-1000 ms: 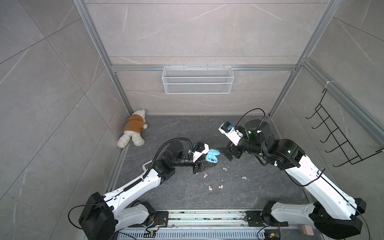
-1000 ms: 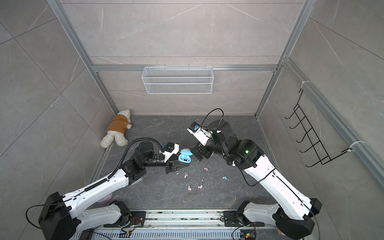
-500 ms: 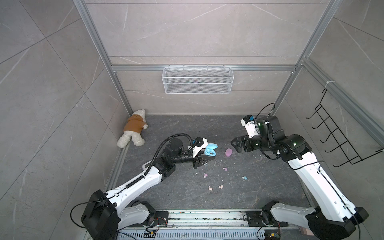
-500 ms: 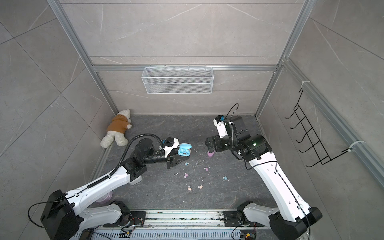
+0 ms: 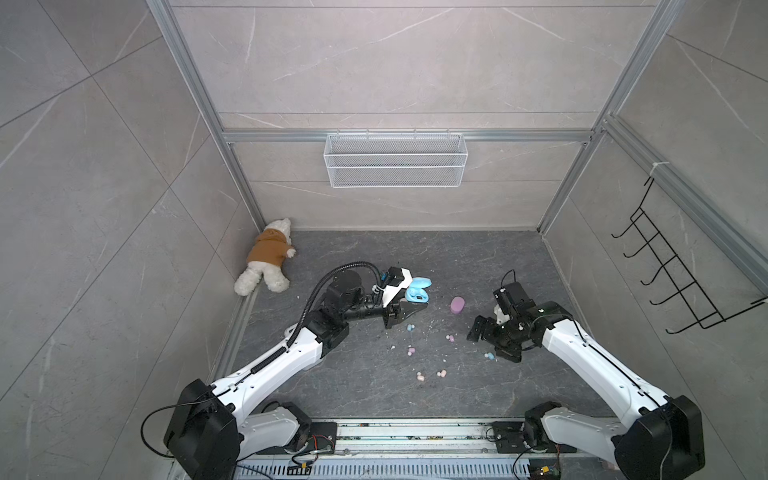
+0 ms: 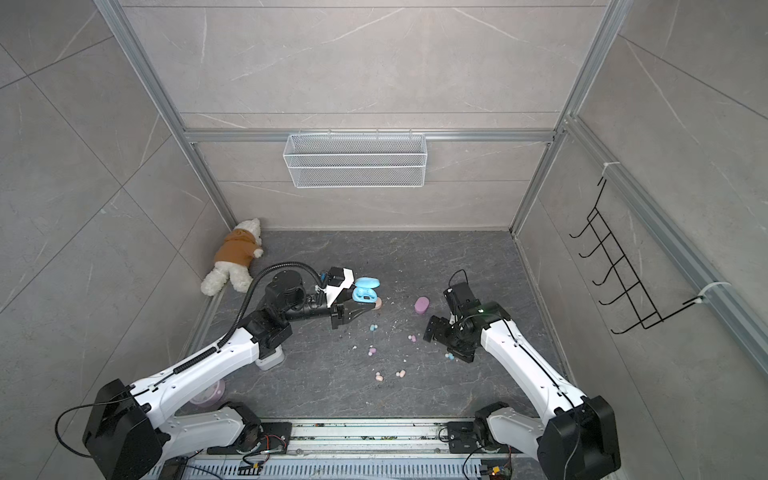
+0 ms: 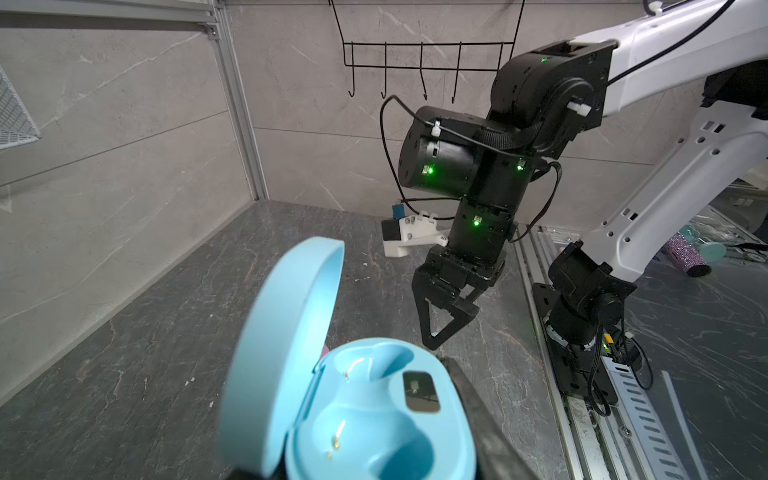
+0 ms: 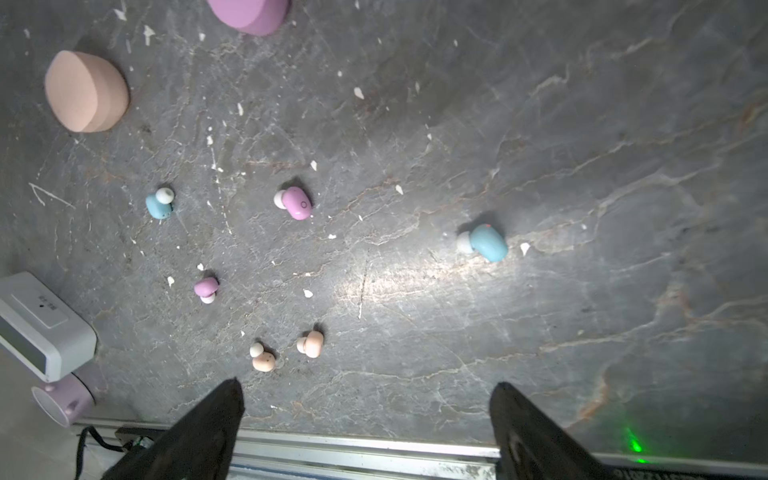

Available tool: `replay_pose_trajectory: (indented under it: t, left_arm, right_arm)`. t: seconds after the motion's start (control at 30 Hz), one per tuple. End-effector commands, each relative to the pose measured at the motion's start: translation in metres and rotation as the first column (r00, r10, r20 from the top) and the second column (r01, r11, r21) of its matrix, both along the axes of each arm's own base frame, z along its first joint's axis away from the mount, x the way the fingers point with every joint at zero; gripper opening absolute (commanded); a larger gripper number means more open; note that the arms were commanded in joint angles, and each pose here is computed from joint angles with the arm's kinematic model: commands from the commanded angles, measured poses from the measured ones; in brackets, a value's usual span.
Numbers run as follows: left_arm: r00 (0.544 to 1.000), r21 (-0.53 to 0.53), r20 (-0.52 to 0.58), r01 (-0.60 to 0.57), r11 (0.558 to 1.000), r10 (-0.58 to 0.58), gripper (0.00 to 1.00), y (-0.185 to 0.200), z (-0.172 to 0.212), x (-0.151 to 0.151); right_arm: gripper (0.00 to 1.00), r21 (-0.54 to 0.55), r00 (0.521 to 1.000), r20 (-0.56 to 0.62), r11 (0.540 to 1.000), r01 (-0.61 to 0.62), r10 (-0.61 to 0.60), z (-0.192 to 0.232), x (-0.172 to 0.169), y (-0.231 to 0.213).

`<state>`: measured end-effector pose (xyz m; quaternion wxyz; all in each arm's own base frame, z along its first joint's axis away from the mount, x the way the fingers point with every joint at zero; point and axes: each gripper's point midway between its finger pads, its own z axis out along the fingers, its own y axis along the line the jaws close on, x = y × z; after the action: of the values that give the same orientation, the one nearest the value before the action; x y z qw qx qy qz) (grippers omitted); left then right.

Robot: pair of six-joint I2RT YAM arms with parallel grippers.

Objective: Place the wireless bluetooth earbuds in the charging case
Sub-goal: 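Move the right gripper down over the teal earbud on the table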

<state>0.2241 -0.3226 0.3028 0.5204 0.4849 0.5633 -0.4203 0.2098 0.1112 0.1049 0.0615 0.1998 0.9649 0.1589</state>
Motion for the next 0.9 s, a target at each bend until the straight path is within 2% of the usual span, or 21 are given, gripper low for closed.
replay_pose_trajectory:
  t: [0.0,0.33,0.87]
  left_arm:
    - [0.999,-0.041,0.045,0.012,0.999,-0.011,0.15,0.002,0.017,-0.004]
    - [1.000,-0.029,0.014,0.009,1.000,-0.009,0.14,0.003,0.014,-0.006]
    - [1.000,-0.025,0.026,-0.001,1.000,0.002,0.14,0.005,0.007,-0.006]
  right_arm:
    - [0.94,0.034,0.992,-0.038,0.992,0.119,-0.118,-0.017,0.004,0.002]
    - [0.96,0.027,0.975,-0.097,0.978,0.205,-0.202,-0.058,0.000,-0.002]
    - [0.96,-0.010,0.964,-0.096,0.969,0.247,-0.247,-0.076,0.013,-0.022]
